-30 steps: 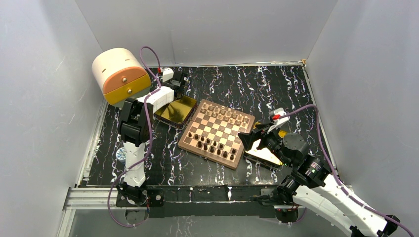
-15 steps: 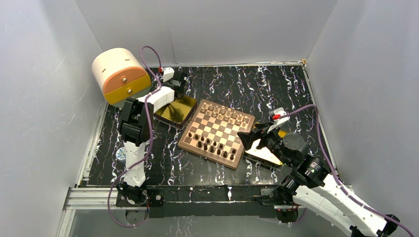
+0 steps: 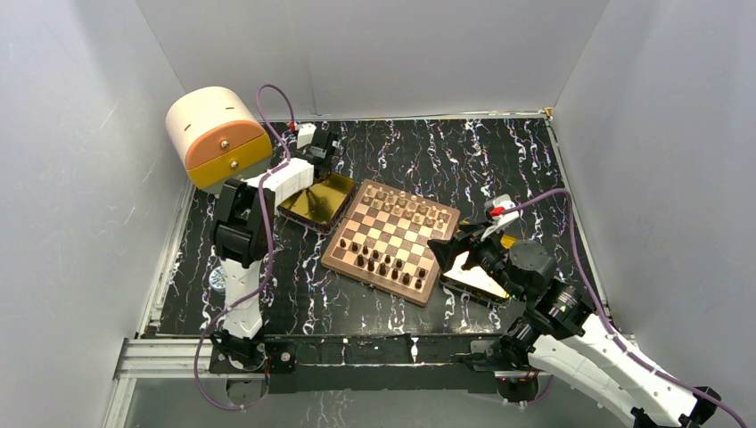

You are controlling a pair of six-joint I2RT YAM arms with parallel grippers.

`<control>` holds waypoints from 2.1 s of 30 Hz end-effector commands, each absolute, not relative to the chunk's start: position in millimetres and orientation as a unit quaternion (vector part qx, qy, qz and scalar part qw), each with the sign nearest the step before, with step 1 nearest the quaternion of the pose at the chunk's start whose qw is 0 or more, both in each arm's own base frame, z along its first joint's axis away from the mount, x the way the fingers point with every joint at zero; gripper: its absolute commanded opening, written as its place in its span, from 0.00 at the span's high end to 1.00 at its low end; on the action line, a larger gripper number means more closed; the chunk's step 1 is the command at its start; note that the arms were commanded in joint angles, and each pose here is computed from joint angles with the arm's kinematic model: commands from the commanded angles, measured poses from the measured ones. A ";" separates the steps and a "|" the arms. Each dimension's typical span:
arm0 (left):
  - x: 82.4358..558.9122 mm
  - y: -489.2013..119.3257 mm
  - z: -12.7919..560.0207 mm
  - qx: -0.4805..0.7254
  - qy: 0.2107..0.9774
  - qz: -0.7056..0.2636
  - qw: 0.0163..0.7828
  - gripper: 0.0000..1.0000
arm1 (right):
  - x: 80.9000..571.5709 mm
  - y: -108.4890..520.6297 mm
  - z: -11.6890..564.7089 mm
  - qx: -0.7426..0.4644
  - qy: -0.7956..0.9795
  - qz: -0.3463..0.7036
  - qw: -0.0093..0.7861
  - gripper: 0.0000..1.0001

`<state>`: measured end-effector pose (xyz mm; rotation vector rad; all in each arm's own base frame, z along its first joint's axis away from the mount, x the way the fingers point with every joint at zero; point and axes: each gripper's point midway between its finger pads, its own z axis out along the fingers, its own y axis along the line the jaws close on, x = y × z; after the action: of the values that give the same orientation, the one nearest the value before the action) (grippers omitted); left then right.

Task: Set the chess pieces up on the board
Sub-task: Pick up the chess piece from the storage box, then place the chess piece on the chessboard.

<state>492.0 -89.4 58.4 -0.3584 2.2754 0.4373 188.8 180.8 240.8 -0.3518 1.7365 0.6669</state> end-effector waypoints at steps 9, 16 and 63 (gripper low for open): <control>467.8 -98.1 109.2 -0.109 0.897 0.122 0.411 1.00 | 188.6 190.8 258.9 -0.145 0.724 0.317 0.595 0.01; 463.5 -98.1 116.6 -0.093 0.896 0.116 0.418 1.00 | 189.1 188.7 263.2 -0.141 0.725 0.314 0.597 0.01; 235.8 -205.8 151.4 0.125 0.927 -0.072 0.347 1.00 | 185.3 180.3 278.8 -0.130 0.733 0.310 0.592 0.01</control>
<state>237.6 -206.9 151.8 0.3780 2.4480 -0.2079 184.5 181.7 252.8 -0.3414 1.7616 0.6935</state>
